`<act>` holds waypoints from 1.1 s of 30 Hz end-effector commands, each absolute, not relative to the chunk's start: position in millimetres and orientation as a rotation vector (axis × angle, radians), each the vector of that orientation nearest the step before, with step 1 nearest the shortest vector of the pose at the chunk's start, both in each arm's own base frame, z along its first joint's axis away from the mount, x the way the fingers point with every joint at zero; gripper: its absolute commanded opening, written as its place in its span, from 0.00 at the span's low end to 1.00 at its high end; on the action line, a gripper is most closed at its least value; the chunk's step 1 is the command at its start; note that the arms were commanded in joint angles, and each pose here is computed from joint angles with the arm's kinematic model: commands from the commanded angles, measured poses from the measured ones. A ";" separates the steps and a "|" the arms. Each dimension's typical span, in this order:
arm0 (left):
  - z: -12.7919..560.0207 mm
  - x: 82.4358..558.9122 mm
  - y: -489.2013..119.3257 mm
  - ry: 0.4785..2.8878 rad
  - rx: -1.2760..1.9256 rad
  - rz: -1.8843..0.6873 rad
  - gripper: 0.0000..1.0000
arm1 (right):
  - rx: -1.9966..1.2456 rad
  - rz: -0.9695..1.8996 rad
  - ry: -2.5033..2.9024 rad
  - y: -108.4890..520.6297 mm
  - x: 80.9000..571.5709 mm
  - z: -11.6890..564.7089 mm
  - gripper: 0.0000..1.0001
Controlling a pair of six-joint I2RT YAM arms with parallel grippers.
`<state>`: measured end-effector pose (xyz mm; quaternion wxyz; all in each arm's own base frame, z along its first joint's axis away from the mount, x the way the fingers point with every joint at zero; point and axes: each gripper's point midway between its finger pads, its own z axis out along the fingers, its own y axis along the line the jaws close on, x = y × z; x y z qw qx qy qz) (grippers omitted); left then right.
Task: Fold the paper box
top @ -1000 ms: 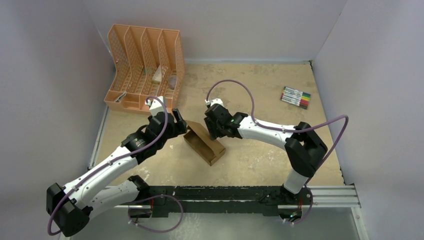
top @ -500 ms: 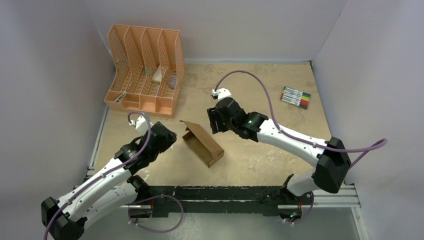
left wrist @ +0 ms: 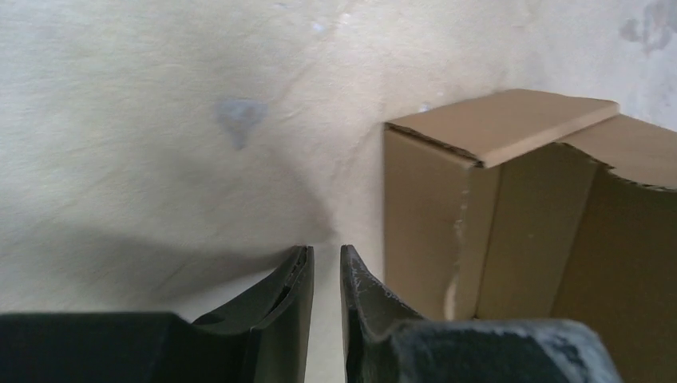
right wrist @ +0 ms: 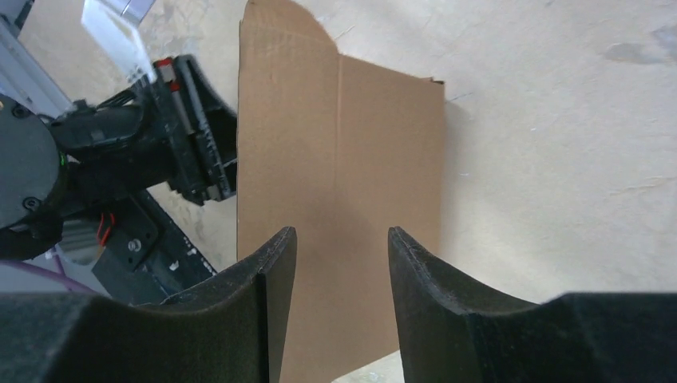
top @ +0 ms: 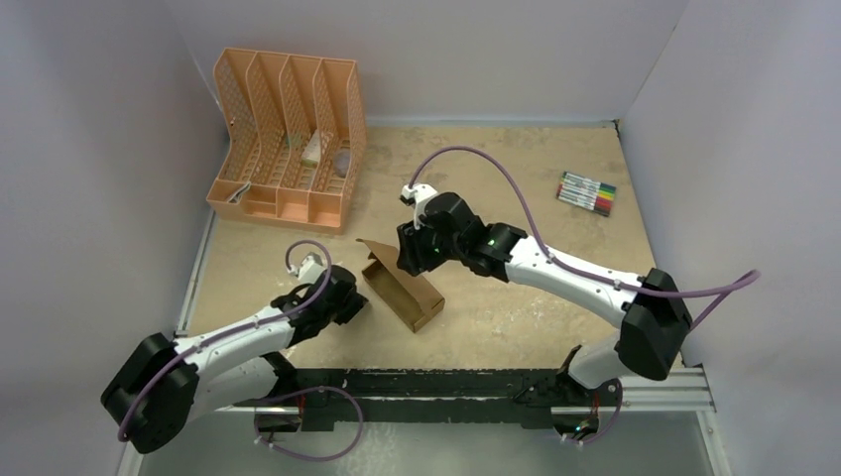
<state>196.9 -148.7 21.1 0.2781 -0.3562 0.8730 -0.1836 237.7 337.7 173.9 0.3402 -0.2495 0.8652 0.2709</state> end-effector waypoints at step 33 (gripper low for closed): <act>104.7 239.2 -126.5 2.062 -0.799 -0.392 0.52 | -0.866 0.312 2.337 319.9 264.6 76.2 0.48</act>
